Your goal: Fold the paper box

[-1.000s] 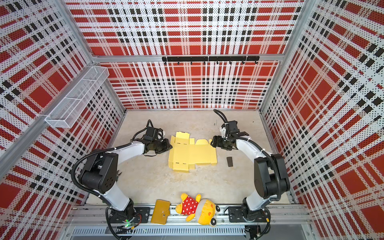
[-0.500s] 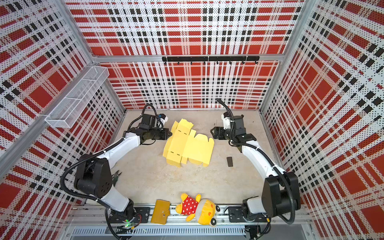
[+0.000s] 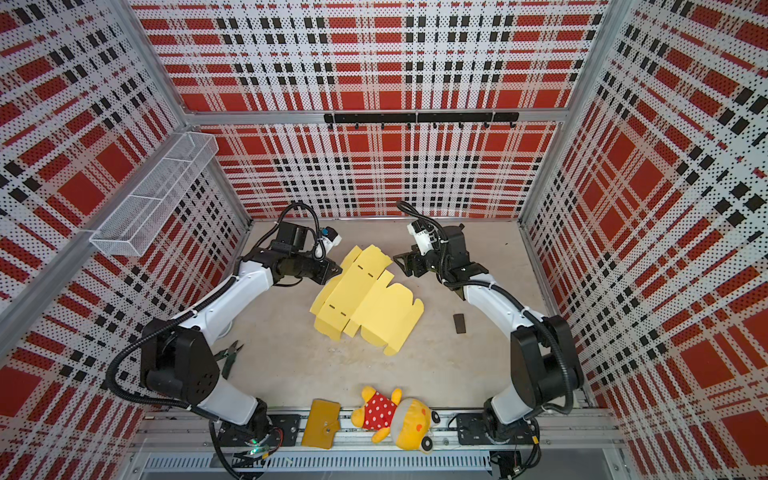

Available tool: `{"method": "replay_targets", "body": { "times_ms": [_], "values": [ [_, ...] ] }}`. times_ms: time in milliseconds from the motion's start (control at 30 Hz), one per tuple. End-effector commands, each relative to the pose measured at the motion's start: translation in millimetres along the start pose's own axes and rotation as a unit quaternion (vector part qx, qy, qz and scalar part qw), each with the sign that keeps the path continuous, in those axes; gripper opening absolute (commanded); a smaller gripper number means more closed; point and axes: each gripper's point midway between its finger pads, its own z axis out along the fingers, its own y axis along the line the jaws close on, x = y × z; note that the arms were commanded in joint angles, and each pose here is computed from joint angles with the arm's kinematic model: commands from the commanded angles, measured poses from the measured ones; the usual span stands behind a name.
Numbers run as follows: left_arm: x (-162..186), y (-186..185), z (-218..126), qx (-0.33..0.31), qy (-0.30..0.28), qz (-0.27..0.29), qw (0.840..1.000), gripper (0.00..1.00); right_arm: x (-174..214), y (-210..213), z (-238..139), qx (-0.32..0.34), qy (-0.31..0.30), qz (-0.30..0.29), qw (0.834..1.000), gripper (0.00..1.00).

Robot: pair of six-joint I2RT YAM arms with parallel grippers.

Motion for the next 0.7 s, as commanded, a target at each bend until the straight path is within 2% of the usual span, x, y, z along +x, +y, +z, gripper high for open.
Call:
{"method": "replay_targets", "body": {
  "times_ms": [0, 400, 667],
  "values": [
    [-10.9, -9.6, -18.1, 0.000, -0.014, 0.036, 0.999, 0.00, -24.8, 11.2, 9.8, -0.041, -0.038, -0.061, 0.997, 0.78],
    [-8.7, -10.9, -16.9, 0.004, -0.012, 0.036, 0.999, 0.00, -16.6, 25.4, 46.5, -0.137, -0.036, -0.102, 0.985, 0.77],
    [-7.2, -11.4, -14.6, 0.009, -0.011, 0.034, 0.999, 0.00, 0.3, 41.2, 65.8, -0.184, -0.015, -0.103, 0.977, 0.69]
  ]
}}
